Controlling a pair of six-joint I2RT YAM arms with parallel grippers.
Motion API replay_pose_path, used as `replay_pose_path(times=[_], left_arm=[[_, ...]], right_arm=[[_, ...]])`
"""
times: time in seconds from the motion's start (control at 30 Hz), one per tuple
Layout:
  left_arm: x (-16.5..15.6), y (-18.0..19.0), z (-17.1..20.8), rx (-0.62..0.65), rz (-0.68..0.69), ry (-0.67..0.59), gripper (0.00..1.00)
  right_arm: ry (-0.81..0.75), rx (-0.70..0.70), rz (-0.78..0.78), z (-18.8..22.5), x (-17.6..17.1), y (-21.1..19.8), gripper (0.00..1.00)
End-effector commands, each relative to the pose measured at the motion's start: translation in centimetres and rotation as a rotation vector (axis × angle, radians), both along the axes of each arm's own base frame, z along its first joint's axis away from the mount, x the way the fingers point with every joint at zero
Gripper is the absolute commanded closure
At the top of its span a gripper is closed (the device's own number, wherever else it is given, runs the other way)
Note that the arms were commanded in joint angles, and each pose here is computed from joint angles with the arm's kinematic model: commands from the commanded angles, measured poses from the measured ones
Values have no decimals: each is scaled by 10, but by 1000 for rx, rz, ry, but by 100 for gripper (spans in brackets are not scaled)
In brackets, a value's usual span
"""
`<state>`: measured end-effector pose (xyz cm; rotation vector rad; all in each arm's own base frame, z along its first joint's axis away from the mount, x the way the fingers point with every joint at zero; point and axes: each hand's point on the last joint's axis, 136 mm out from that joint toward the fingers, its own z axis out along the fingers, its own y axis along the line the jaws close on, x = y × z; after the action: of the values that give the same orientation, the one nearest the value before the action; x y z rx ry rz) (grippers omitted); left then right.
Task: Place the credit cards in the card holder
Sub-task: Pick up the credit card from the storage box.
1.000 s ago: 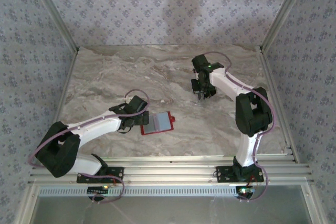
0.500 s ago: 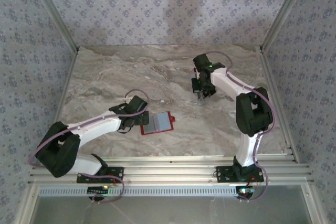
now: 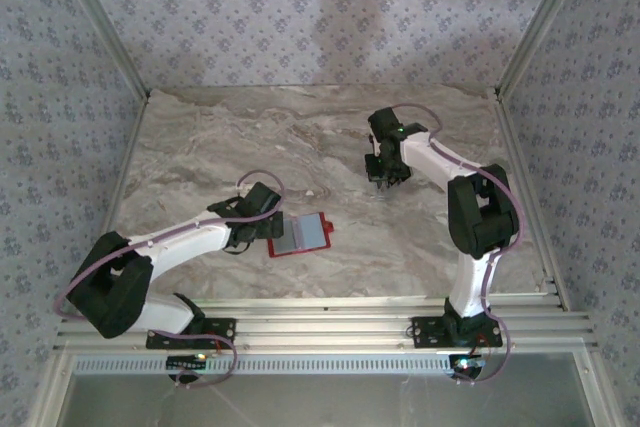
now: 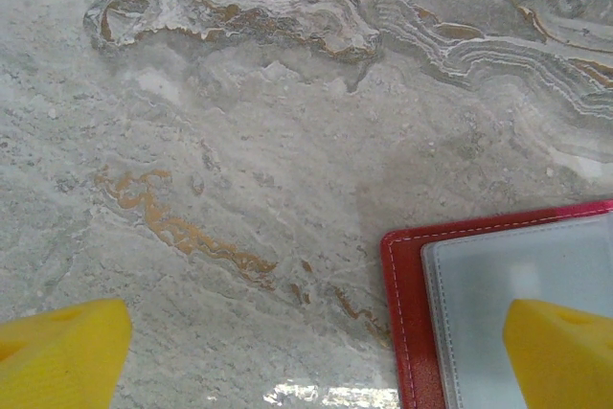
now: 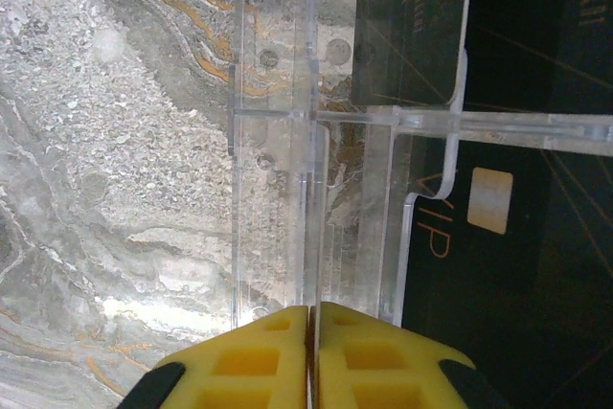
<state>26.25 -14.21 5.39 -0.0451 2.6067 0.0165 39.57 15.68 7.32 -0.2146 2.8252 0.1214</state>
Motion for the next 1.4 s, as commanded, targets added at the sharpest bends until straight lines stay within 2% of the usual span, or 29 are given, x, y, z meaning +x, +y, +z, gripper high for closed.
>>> replay_pose_path(times=[0.0, 1.37], left_arm=[[4, -2, 6, 15, -8, -15, 0], [5, -3, 3, 13, -11, -8, 0]], right_arm=[[17, -7, -18, -2, -1, -6, 81], [-33, 4, -39, 20, 12, -9, 83]])
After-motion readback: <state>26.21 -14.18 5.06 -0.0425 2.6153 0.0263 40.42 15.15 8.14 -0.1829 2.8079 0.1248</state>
